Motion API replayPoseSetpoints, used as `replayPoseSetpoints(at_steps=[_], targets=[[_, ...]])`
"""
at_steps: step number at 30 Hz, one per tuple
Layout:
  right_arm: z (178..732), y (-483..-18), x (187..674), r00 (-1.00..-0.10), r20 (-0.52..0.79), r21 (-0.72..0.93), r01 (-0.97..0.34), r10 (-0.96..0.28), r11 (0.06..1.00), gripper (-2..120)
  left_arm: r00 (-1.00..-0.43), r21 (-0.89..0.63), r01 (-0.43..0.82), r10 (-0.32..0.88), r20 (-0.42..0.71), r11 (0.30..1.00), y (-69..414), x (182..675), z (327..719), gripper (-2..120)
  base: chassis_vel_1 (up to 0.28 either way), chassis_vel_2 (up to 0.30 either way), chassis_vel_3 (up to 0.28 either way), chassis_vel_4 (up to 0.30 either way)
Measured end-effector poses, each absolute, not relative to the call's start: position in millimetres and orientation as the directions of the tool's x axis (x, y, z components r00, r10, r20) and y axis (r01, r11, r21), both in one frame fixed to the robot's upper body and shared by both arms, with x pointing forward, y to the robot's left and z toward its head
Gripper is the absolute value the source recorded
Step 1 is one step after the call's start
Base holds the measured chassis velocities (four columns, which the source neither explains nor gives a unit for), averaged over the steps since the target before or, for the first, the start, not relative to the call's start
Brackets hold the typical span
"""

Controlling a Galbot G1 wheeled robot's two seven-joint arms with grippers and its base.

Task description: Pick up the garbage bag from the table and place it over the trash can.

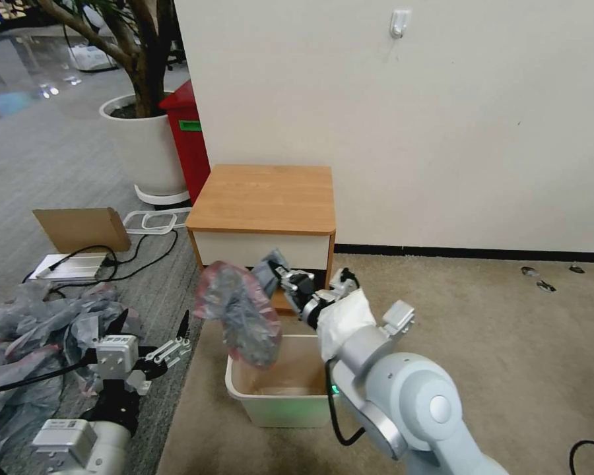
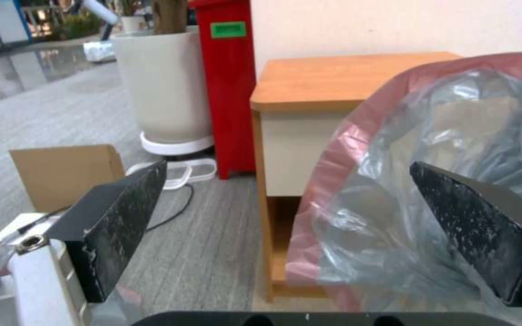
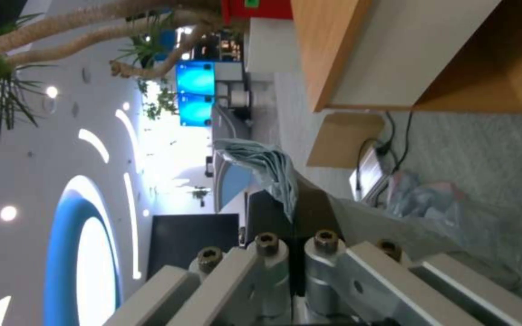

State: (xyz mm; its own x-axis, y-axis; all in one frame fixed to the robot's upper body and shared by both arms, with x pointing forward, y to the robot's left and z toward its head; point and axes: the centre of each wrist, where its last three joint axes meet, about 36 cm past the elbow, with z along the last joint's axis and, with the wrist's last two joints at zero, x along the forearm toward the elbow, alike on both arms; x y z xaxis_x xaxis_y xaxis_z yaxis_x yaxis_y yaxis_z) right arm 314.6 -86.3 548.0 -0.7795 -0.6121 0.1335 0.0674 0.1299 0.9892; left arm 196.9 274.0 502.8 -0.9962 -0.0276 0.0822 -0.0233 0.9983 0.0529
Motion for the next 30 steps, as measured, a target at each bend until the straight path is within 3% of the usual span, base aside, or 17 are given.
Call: replayPoseSetpoints(at_steps=[30], targets=[[563.3, -38.1, 330.4, -0.756, 0.137, 0.982, 0.188, -0.640, -0.012, 0, -1.000, 0.013, -0.025, -0.025, 0.003, 1.000, 295.7, 212.9, 520.4, 100, 0.000, 0.000, 0.000, 0.000]])
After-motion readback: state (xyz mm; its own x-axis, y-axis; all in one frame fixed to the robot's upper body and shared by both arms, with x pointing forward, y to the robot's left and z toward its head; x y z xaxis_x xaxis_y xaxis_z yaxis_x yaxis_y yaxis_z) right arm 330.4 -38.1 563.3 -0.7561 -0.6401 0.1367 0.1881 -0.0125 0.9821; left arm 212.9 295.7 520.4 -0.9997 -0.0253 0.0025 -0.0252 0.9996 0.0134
